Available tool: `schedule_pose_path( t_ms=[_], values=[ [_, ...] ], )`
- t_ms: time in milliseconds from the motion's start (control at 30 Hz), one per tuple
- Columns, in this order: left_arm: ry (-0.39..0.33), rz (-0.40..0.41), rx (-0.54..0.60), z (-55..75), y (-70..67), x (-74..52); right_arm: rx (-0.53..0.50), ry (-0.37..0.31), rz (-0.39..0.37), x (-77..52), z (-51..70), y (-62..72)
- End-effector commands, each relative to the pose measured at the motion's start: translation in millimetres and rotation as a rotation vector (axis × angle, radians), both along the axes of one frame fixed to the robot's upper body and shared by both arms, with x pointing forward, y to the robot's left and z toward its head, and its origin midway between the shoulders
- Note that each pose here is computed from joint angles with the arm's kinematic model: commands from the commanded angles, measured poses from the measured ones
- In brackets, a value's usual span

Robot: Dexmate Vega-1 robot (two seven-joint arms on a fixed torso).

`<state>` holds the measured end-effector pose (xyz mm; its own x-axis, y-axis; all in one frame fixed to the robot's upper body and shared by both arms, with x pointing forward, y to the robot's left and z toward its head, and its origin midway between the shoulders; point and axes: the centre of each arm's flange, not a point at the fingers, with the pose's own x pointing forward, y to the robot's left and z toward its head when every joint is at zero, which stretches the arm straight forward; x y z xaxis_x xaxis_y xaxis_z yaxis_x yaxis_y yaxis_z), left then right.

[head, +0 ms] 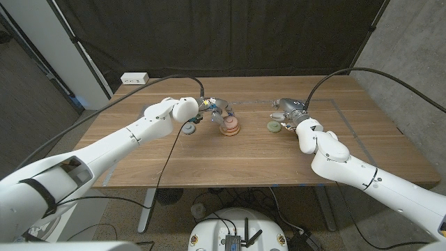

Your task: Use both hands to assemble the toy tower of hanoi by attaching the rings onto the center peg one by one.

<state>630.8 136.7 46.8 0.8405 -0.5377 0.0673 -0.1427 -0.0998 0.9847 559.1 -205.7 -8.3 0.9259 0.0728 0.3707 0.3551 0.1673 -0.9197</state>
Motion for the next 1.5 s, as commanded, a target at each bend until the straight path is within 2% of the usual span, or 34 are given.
schedule_pose_path(
  t_ms=[33,700,900,1500],
  values=[
    [0.006,-0.001,0.003,-3.4,-0.2,2.0,-0.003,0.000,-0.001,0.3,0.4,0.9],
    [-0.011,0.020,0.023,1.9,3.0,0.0,0.004,-0.006,-0.008,-0.4,0.1,0.8],
    [0.019,0.011,0.027,2.4,4.8,0.3,0.009,-0.006,-0.007,0.1,-0.3,1.2],
    [0.018,0.013,0.019,2.6,9.6,-2.4,0.007,-0.007,-0.009,-1.4,-0.1,2.0]
  ],
)
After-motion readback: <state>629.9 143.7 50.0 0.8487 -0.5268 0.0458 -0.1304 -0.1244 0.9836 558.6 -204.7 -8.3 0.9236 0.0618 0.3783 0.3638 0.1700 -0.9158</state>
